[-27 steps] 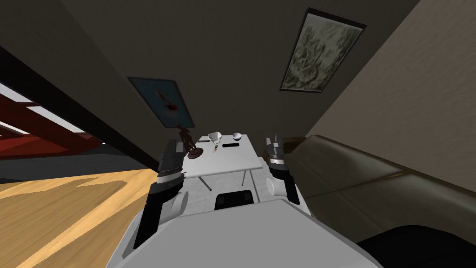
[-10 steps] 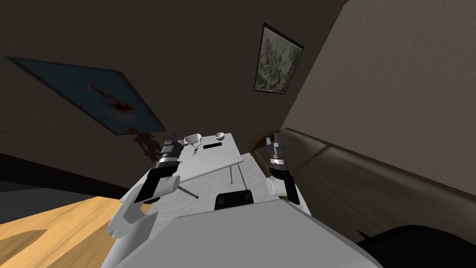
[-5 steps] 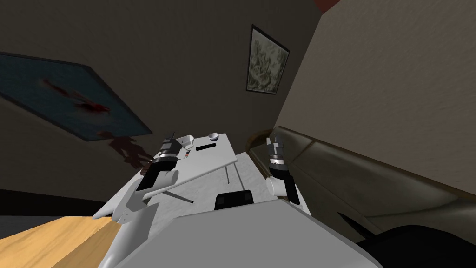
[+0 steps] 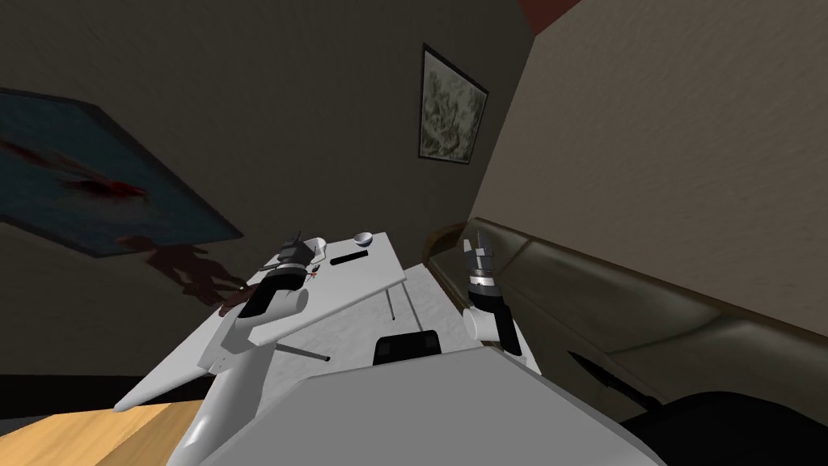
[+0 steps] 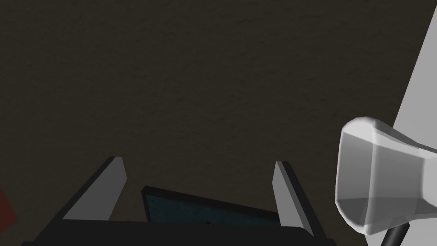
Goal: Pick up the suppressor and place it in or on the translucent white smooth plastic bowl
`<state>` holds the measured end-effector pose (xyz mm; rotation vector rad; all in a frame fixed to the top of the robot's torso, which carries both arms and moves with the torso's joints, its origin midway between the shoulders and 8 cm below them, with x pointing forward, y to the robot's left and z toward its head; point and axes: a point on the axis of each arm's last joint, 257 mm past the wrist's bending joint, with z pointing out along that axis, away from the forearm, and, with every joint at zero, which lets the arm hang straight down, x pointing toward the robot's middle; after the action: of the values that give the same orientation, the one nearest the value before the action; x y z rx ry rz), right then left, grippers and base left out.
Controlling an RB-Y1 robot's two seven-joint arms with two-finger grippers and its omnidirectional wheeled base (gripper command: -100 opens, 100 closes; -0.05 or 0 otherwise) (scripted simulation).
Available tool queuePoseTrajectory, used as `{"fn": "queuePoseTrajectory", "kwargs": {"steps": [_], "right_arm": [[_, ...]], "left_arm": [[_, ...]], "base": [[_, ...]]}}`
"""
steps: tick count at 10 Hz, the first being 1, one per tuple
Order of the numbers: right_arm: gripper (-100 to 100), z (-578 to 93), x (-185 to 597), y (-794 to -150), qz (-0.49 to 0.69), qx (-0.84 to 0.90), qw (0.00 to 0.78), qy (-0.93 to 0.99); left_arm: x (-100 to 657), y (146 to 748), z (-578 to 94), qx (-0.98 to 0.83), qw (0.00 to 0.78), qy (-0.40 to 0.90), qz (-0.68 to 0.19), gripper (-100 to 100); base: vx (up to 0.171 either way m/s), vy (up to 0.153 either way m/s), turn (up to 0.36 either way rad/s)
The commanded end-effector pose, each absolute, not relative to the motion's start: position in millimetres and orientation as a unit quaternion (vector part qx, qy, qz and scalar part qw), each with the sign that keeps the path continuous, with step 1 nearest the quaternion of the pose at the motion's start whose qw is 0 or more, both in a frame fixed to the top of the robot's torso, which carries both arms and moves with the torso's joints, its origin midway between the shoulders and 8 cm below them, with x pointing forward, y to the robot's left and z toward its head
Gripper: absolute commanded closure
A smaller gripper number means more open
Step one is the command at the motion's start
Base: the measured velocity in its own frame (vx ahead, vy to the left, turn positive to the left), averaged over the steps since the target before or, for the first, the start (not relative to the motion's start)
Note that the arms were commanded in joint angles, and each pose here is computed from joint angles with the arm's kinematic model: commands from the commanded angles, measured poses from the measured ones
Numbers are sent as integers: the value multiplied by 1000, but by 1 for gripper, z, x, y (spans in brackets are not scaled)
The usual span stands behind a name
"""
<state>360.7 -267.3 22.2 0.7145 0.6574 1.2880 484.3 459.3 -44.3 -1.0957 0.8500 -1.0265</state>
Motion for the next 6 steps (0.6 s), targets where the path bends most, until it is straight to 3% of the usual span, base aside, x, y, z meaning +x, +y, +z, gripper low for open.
{"fn": "queuePoseTrajectory", "kwargs": {"steps": [1,4,6], "right_arm": [[0,22,361,-267,576,320,692,294],[0,22,361,-267,576,320,692,294],[0,22,361,-267,576,320,692,294]], "left_arm": [[489,469,-55,-504,639,375,-444,-100],[505,499,-68,-551,614,361,-434,-100],[506,502,-80,-566,604,367,-424,-100]], "base": [[-10,-31,-118],[-8,-35,-173],[-8,-15,-55]]}}
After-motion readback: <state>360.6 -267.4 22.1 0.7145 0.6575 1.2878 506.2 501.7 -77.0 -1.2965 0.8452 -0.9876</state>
